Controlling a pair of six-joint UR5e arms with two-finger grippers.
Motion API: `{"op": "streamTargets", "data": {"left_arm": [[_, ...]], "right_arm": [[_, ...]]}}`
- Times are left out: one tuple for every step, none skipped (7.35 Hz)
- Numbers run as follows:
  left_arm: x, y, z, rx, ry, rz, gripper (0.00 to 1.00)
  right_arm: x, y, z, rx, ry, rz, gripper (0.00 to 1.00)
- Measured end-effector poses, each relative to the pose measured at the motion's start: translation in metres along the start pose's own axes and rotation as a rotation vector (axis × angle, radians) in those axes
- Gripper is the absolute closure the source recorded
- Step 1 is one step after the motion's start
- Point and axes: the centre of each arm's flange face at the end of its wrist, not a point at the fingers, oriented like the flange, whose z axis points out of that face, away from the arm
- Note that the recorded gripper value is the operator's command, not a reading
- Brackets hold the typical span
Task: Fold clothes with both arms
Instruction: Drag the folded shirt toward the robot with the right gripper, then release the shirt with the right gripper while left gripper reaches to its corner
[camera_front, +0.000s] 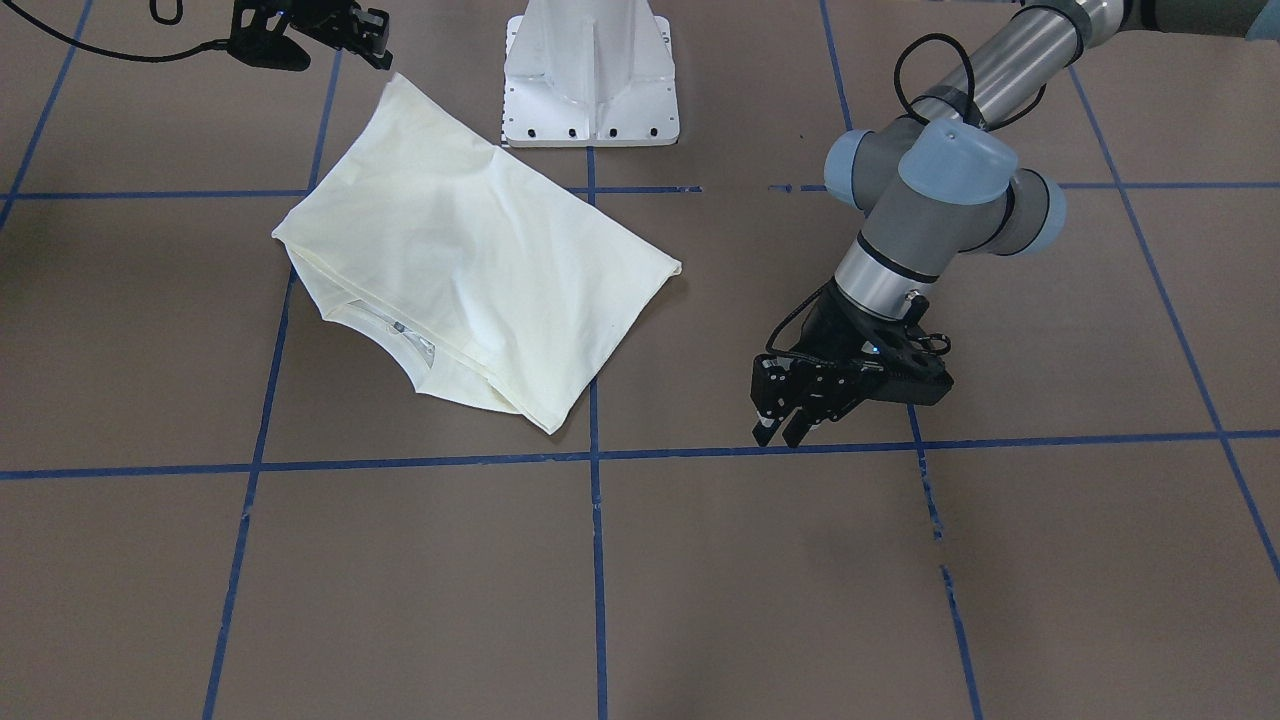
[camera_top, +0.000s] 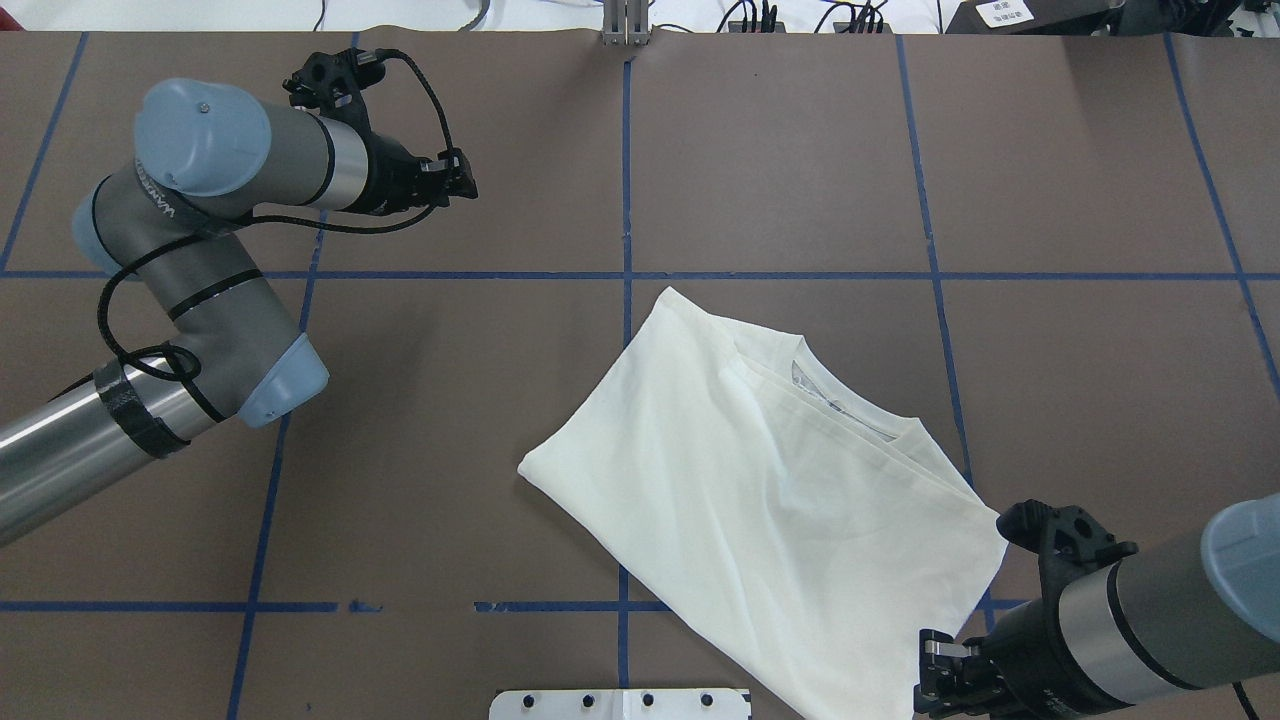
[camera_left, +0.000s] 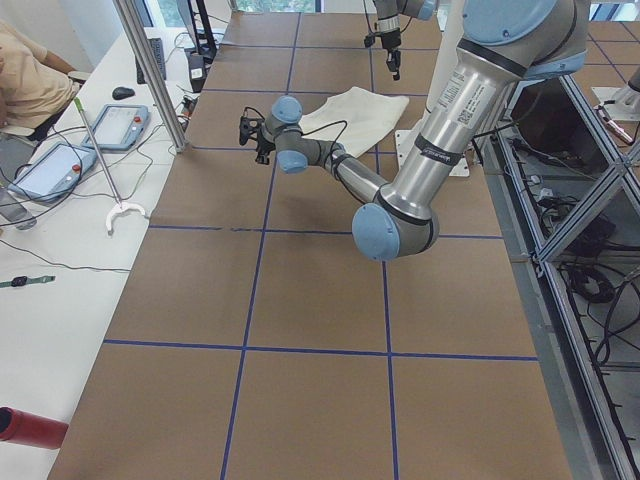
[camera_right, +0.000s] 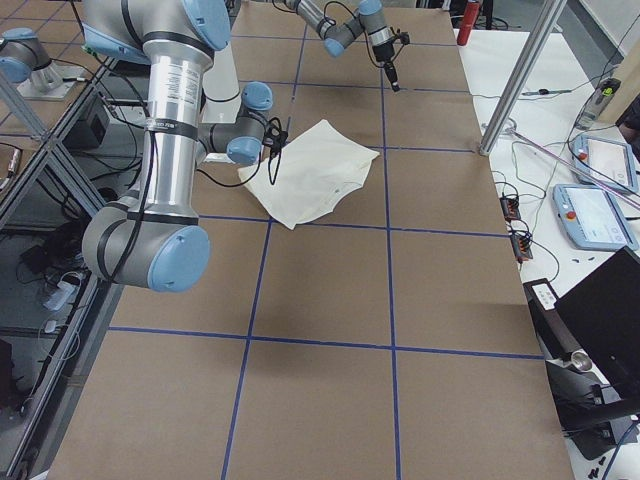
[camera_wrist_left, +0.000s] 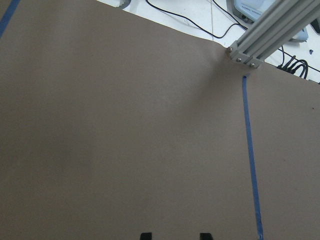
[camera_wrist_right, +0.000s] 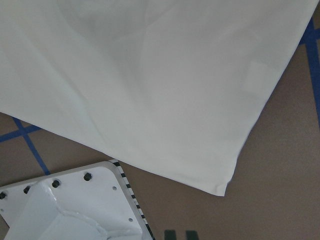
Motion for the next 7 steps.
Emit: {"op": "streamTargets", "data": {"left_arm": [[-0.001, 0.004, 0.0, -0.044, 0.006, -0.002, 0.49], [0.0, 0.01, -0.002, -0.105, 0.022, -0.012, 0.49], [0.01, 0.02, -0.008, -0.152, 0.047, -0.052, 0.49], [0.024, 0.042, -0.017, -0.202, 0.071, -0.128, 0.49], [0.033, 0.078, -0.024, -0.263, 0.081, -0.216, 0.49], [0.039, 0.121, -0.026, -0.321, 0.076, -0.292, 0.49], [0.043, 0.161, -0.02, -0.356, 0.059, -0.342, 0.49]], "right_arm": [[-0.006, -0.005, 0.006, 0.011, -0.009, -0.001, 0.0], [-0.019, -0.024, 0.008, 0.068, -0.04, 0.013, 0.0], [-0.033, -0.055, 0.006, 0.162, -0.078, 0.036, 0.0], [-0.047, -0.091, -0.001, 0.273, -0.12, 0.063, 0.0], [-0.058, -0.13, -0.015, 0.374, -0.154, 0.095, 0.0], [-0.068, -0.173, -0.026, 0.456, -0.166, 0.111, 0.0], [-0.081, -0.214, -0.031, 0.516, -0.163, 0.113, 0.0]]}}
